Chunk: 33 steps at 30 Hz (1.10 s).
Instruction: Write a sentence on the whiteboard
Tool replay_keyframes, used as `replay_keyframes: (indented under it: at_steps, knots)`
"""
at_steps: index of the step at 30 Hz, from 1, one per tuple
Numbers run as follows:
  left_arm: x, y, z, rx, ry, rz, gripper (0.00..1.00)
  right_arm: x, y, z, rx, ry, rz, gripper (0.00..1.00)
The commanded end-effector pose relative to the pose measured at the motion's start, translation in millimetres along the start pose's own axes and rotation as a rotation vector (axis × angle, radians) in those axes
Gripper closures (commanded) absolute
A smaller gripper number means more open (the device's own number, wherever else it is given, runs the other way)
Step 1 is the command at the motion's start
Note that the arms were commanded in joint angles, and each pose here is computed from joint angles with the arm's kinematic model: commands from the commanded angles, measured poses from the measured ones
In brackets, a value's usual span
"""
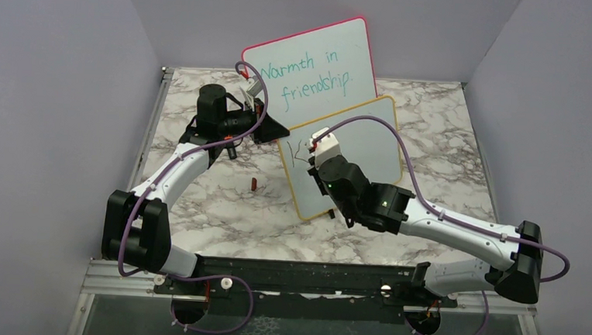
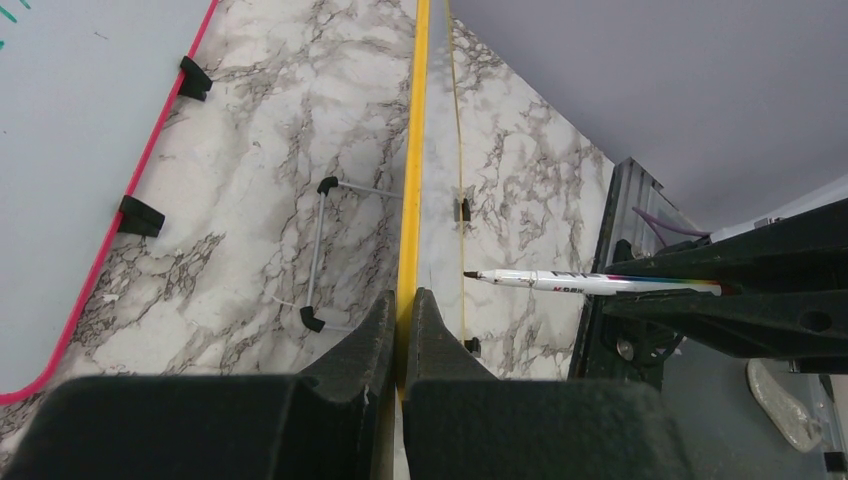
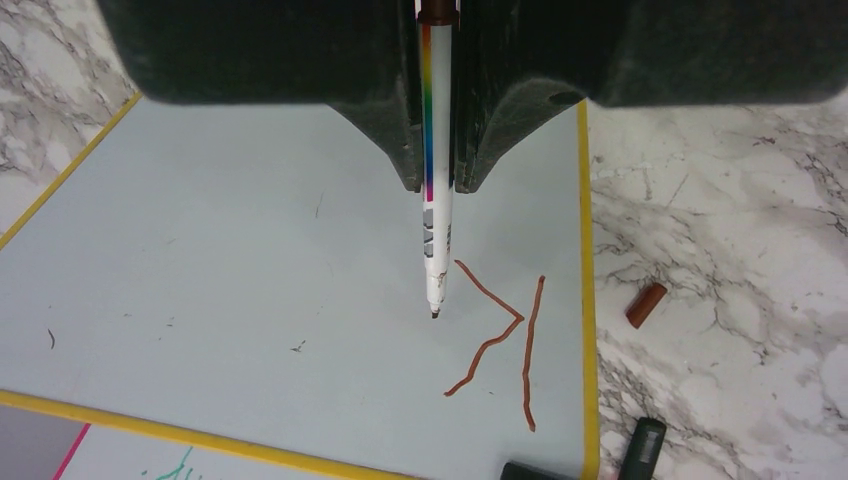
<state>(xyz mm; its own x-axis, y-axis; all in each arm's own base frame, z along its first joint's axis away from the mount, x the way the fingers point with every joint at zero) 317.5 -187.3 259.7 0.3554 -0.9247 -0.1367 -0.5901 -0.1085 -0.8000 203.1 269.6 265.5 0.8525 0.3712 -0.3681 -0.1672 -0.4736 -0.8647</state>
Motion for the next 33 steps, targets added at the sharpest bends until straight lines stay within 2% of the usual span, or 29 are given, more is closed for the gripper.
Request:
replay_keyframes:
  at_steps: [1, 24, 33]
  knots:
    - [3.0, 14.1, 5.2, -0.031, 0.004, 0.058, 1.0, 2.6, -10.6, -3.2, 0.036, -0.002, -0.059, 0.99]
    - [4.0, 14.6, 4.4, -0.036, 0.015, 0.065, 1.0, 19.8, 0.1, 3.2, 0.024, -0.035, -0.01, 0.99]
    - [3.3, 13.8, 3.6, -0.03, 0.012, 0.061, 1.0, 16.3, 3.6, -9.4, 0.043, 0.051, 0.006, 0.99]
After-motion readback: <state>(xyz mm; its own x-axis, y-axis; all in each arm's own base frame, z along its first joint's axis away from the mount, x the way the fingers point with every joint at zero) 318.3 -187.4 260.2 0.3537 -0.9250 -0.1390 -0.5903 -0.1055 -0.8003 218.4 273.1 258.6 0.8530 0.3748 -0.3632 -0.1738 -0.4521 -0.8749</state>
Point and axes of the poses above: each gripper's point midway between its finger pads, its own x axis out along the fingers, its own z axis along the line the jaws close on, y = z × x, the point moved 5 cm from there along -x, back along the fingers, and after that the axes turned 7 degrees about -x, right-handed, at the moved point
